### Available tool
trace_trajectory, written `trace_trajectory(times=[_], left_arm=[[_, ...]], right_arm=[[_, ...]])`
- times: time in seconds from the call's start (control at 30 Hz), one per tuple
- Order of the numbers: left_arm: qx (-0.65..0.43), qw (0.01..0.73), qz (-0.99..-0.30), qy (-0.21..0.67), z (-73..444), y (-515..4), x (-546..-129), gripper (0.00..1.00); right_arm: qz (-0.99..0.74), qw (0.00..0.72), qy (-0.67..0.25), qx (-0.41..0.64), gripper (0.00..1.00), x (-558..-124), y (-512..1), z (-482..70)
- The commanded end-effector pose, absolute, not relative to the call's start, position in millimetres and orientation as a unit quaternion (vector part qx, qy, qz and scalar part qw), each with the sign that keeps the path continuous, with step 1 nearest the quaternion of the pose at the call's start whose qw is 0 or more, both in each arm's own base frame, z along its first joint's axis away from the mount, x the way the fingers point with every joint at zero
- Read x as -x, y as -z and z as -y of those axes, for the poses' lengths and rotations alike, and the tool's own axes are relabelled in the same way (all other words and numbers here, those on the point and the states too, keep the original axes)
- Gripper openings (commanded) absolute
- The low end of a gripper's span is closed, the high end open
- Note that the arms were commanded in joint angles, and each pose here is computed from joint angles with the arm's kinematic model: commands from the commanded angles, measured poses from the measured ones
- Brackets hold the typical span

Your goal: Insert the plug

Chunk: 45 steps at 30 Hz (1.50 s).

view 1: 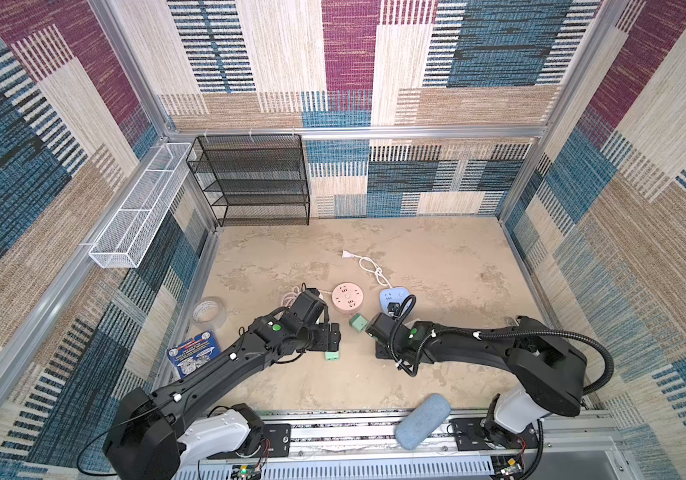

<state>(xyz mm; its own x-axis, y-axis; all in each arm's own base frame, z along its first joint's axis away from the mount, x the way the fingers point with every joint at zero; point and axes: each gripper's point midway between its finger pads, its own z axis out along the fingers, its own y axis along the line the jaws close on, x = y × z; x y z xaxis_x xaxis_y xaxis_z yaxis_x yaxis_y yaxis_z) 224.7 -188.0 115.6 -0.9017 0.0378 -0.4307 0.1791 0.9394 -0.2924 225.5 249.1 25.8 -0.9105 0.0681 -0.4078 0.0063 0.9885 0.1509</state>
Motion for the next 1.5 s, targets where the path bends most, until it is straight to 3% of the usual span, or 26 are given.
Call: trace_trajectory(times=[0.0, 0.13, 0.4, 0.8, 1.47], left_arm=[[-0.070, 0.208, -0.958, 0.185, 198.5, -118.1, -225.0, 0.94], [-0.092, 0.189, -0.955, 0.208, 211.7, -119.8, -222.6, 0.94], [-0.122, 0.130, -0.936, 0.303, 252.9, -131.3, -211.1, 0.93], [-0.124, 0.116, -0.907, 0.384, 280.0, -146.8, -208.7, 0.89], [-0.118, 0.056, -0.859, 0.495, 307.5, -153.5, -189.6, 0.61]], right_arm=[[-0.974, 0.210, -0.083, 0.007, 0.16, -222.3, -32.1, -251.4], [-0.960, 0.228, -0.139, 0.081, 0.00, -217.7, -58.8, -267.0], [-0.910, 0.258, -0.247, 0.211, 0.00, -197.7, -114.9, -293.5], [-0.873, 0.286, -0.287, 0.271, 0.00, -194.5, -148.2, -314.8], [-0.851, 0.345, -0.276, 0.283, 0.00, -209.7, -172.8, -320.0]])
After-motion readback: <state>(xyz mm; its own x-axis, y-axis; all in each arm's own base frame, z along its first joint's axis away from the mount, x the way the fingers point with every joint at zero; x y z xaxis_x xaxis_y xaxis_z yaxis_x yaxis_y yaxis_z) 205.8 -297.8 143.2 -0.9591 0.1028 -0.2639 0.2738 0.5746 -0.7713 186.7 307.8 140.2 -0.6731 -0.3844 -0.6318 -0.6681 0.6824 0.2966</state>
